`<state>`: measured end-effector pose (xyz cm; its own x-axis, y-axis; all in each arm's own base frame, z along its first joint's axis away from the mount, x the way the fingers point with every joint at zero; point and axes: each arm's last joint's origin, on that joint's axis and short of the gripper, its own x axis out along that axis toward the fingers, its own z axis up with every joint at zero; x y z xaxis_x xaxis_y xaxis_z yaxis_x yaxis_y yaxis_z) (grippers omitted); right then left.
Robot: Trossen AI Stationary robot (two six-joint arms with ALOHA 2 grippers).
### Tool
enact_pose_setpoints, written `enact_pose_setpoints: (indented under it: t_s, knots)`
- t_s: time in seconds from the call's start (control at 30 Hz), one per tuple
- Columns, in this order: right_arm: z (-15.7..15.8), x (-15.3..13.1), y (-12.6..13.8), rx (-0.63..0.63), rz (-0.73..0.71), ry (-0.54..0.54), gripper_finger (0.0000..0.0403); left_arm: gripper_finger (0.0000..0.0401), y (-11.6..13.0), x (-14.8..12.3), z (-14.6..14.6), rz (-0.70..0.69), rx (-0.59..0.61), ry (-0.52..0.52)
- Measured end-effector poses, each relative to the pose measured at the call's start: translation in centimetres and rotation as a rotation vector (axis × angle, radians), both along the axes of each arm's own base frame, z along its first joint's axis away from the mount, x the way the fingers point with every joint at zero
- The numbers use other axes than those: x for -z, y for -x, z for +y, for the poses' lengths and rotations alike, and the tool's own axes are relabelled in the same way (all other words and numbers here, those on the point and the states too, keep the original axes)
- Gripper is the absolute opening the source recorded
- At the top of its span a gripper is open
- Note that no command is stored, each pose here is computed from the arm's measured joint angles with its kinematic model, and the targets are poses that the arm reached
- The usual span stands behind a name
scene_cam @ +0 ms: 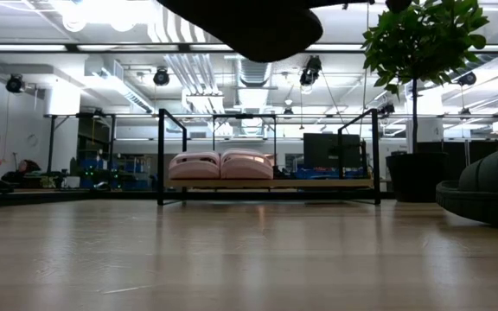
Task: Pick and place slides into the shelf
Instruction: Put the left black slides on the shelf
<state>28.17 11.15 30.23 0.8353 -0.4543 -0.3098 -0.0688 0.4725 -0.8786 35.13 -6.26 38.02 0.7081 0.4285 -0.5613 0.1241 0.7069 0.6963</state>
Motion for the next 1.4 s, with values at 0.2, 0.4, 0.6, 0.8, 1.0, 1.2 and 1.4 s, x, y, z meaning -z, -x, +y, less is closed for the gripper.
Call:
enact_pose_setpoints:
  t_s: [0.2,0.4,0.6,0.8,1.0,1.2,1.4]
  knots:
    - [-0.6,0.2,1.0,0.019,0.014,0.007,0.0194,0.0,0.6,-0.5,-0.9,-0.023,0.007,-0.018]
    - [-1.6,0.7,0.7,0.043,0.025,0.004,0.0194,0.0,0.8,-1.5,-1.2,-0.091,0.028,0.013]
    - [-2.2,0.2,0.1,0.05,-0.032,-0.019,0.0193,0.0,0.6,-1.7,-1.4,-0.112,0.057,0.034]
    - [-2.3,0.5,0.1,0.035,-0.011,0.003,0.0118,0.0,0.7,-1.7,-1.4,-0.11,0.059,0.035]
    - [-2.2,0.8,0.0,-0.028,0.012,0.002,0.0037,0.0,0.7,-1.7,-1.3,-0.109,0.055,0.038]
    - [-2.2,0.8,0.2,-0.042,0.001,0.008,0.0037,0.0023,0.8,-1.7,-1.3,-0.095,0.077,0.036]
    - [-3.0,0.5,0.9,-0.038,-0.039,-0.016,0.0037,0.0107,2.1,-3.0,-0.9,-0.117,0.09,0.033]
